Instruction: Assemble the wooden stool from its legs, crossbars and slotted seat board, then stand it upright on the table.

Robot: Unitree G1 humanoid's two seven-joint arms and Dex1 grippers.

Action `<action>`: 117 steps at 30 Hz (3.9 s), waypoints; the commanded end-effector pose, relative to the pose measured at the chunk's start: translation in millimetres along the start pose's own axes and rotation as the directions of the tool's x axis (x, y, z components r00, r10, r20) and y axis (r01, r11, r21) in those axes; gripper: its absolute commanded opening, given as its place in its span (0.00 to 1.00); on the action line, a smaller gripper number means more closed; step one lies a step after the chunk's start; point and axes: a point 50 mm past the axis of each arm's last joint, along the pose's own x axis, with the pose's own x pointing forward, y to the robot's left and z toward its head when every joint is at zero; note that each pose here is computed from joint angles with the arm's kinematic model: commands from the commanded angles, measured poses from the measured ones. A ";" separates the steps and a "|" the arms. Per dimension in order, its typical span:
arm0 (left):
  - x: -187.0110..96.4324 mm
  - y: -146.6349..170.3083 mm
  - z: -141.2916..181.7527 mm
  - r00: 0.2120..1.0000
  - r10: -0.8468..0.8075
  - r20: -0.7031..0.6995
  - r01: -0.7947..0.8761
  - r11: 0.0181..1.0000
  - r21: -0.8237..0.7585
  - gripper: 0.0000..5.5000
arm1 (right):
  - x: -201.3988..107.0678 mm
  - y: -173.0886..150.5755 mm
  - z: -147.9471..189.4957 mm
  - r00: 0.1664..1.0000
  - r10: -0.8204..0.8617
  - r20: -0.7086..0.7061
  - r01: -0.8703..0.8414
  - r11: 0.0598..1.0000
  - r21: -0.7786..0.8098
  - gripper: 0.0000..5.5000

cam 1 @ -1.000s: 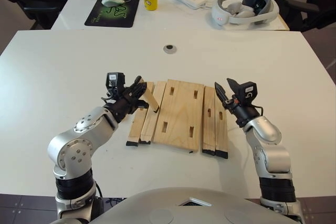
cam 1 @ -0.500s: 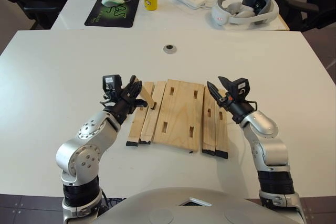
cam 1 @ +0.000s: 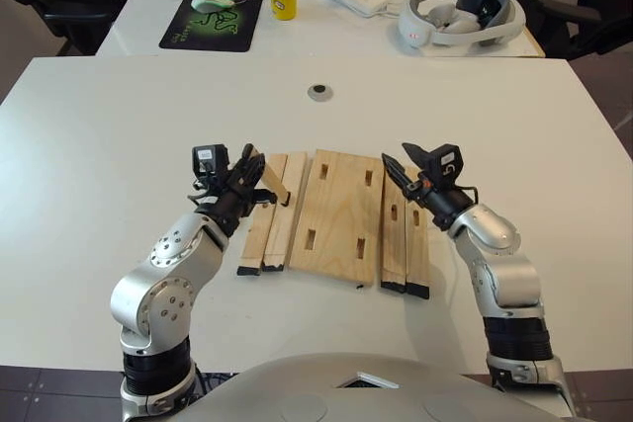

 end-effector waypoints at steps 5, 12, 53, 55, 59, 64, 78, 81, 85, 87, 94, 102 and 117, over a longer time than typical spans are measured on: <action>2.5 -0.2 -2.0 0.999 0.033 0.005 -0.033 0.999 0.028 0.08 | 4.8 2.6 2.3 0.999 0.032 -0.006 -0.032 0.999 -0.002 0.40; 1.3 -6.7 -13.1 0.999 0.035 -0.027 -0.030 0.986 0.165 0.08 | 6.6 6.4 6.9 0.998 0.056 -0.004 -0.056 0.998 -0.018 0.40; -1.0 -8.2 -36.9 0.994 -0.064 -0.084 0.094 0.898 0.430 0.08 | -4.9 19.9 -3.6 0.998 0.036 -0.047 -0.037 0.999 -0.020 0.40; 1.7 -10.1 -27.7 0.997 -0.081 -0.020 0.082 0.902 0.423 0.16 | -5.7 20.1 -6.5 0.998 0.036 -0.055 -0.036 0.999 -0.016 0.40; 2.2 -15.7 -11.8 0.986 -0.145 0.077 0.100 0.904 0.416 0.26 | -6.6 20.3 -9.5 0.997 0.034 -0.062 -0.035 0.999 -0.011 0.40; 3.8 -19.7 2.2 0.965 -0.213 0.153 0.135 0.904 0.405 0.37 | -7.7 18.7 -14.9 0.998 0.012 -0.067 -0.012 1.000 -0.004 0.40; 37.4 -48.8 72.4 0.903 -0.398 0.160 0.324 0.878 0.353 0.25 | 3.5 21.0 -23.9 0.998 -0.057 -0.029 0.057 0.998 0.011 0.40; 45.4 -45.0 66.4 0.916 -0.387 0.106 0.335 0.883 0.329 0.17 | 4.7 19.9 -23.1 0.998 -0.063 -0.023 0.063 0.998 0.002 0.40; 49.1 -37.8 69.0 0.928 -0.357 0.106 0.307 0.895 0.324 0.06 | 7.4 21.2 -23.5 0.999 -0.048 -0.024 0.048 0.999 -0.009 0.40; 49.0 -38.7 76.9 0.924 -0.358 0.135 0.299 0.896 0.328 0.01 | 6.7 21.3 -24.7 0.998 -0.052 -0.028 0.051 0.999 -0.010 0.40; 41.5 -44.5 101.7 0.892 -0.366 0.266 0.250 0.889 0.383 0.01 | 5.6 19.8 -24.5 0.998 -0.061 -0.027 0.060 0.998 -0.013 0.40; 47.2 -5.3 -0.8 0.948 -0.190 -0.256 0.259 0.928 0.270 0.01 | 7.0 25.0 -23.3 0.999 -0.036 -0.026 0.035 0.999 -0.017 0.40; 39.3 -43.6 117.9 0.862 -0.327 0.388 0.164 0.903 0.397 0.01 | 10.4 24.8 -25.0 0.999 -0.034 -0.025 0.033 0.999 -0.021 0.40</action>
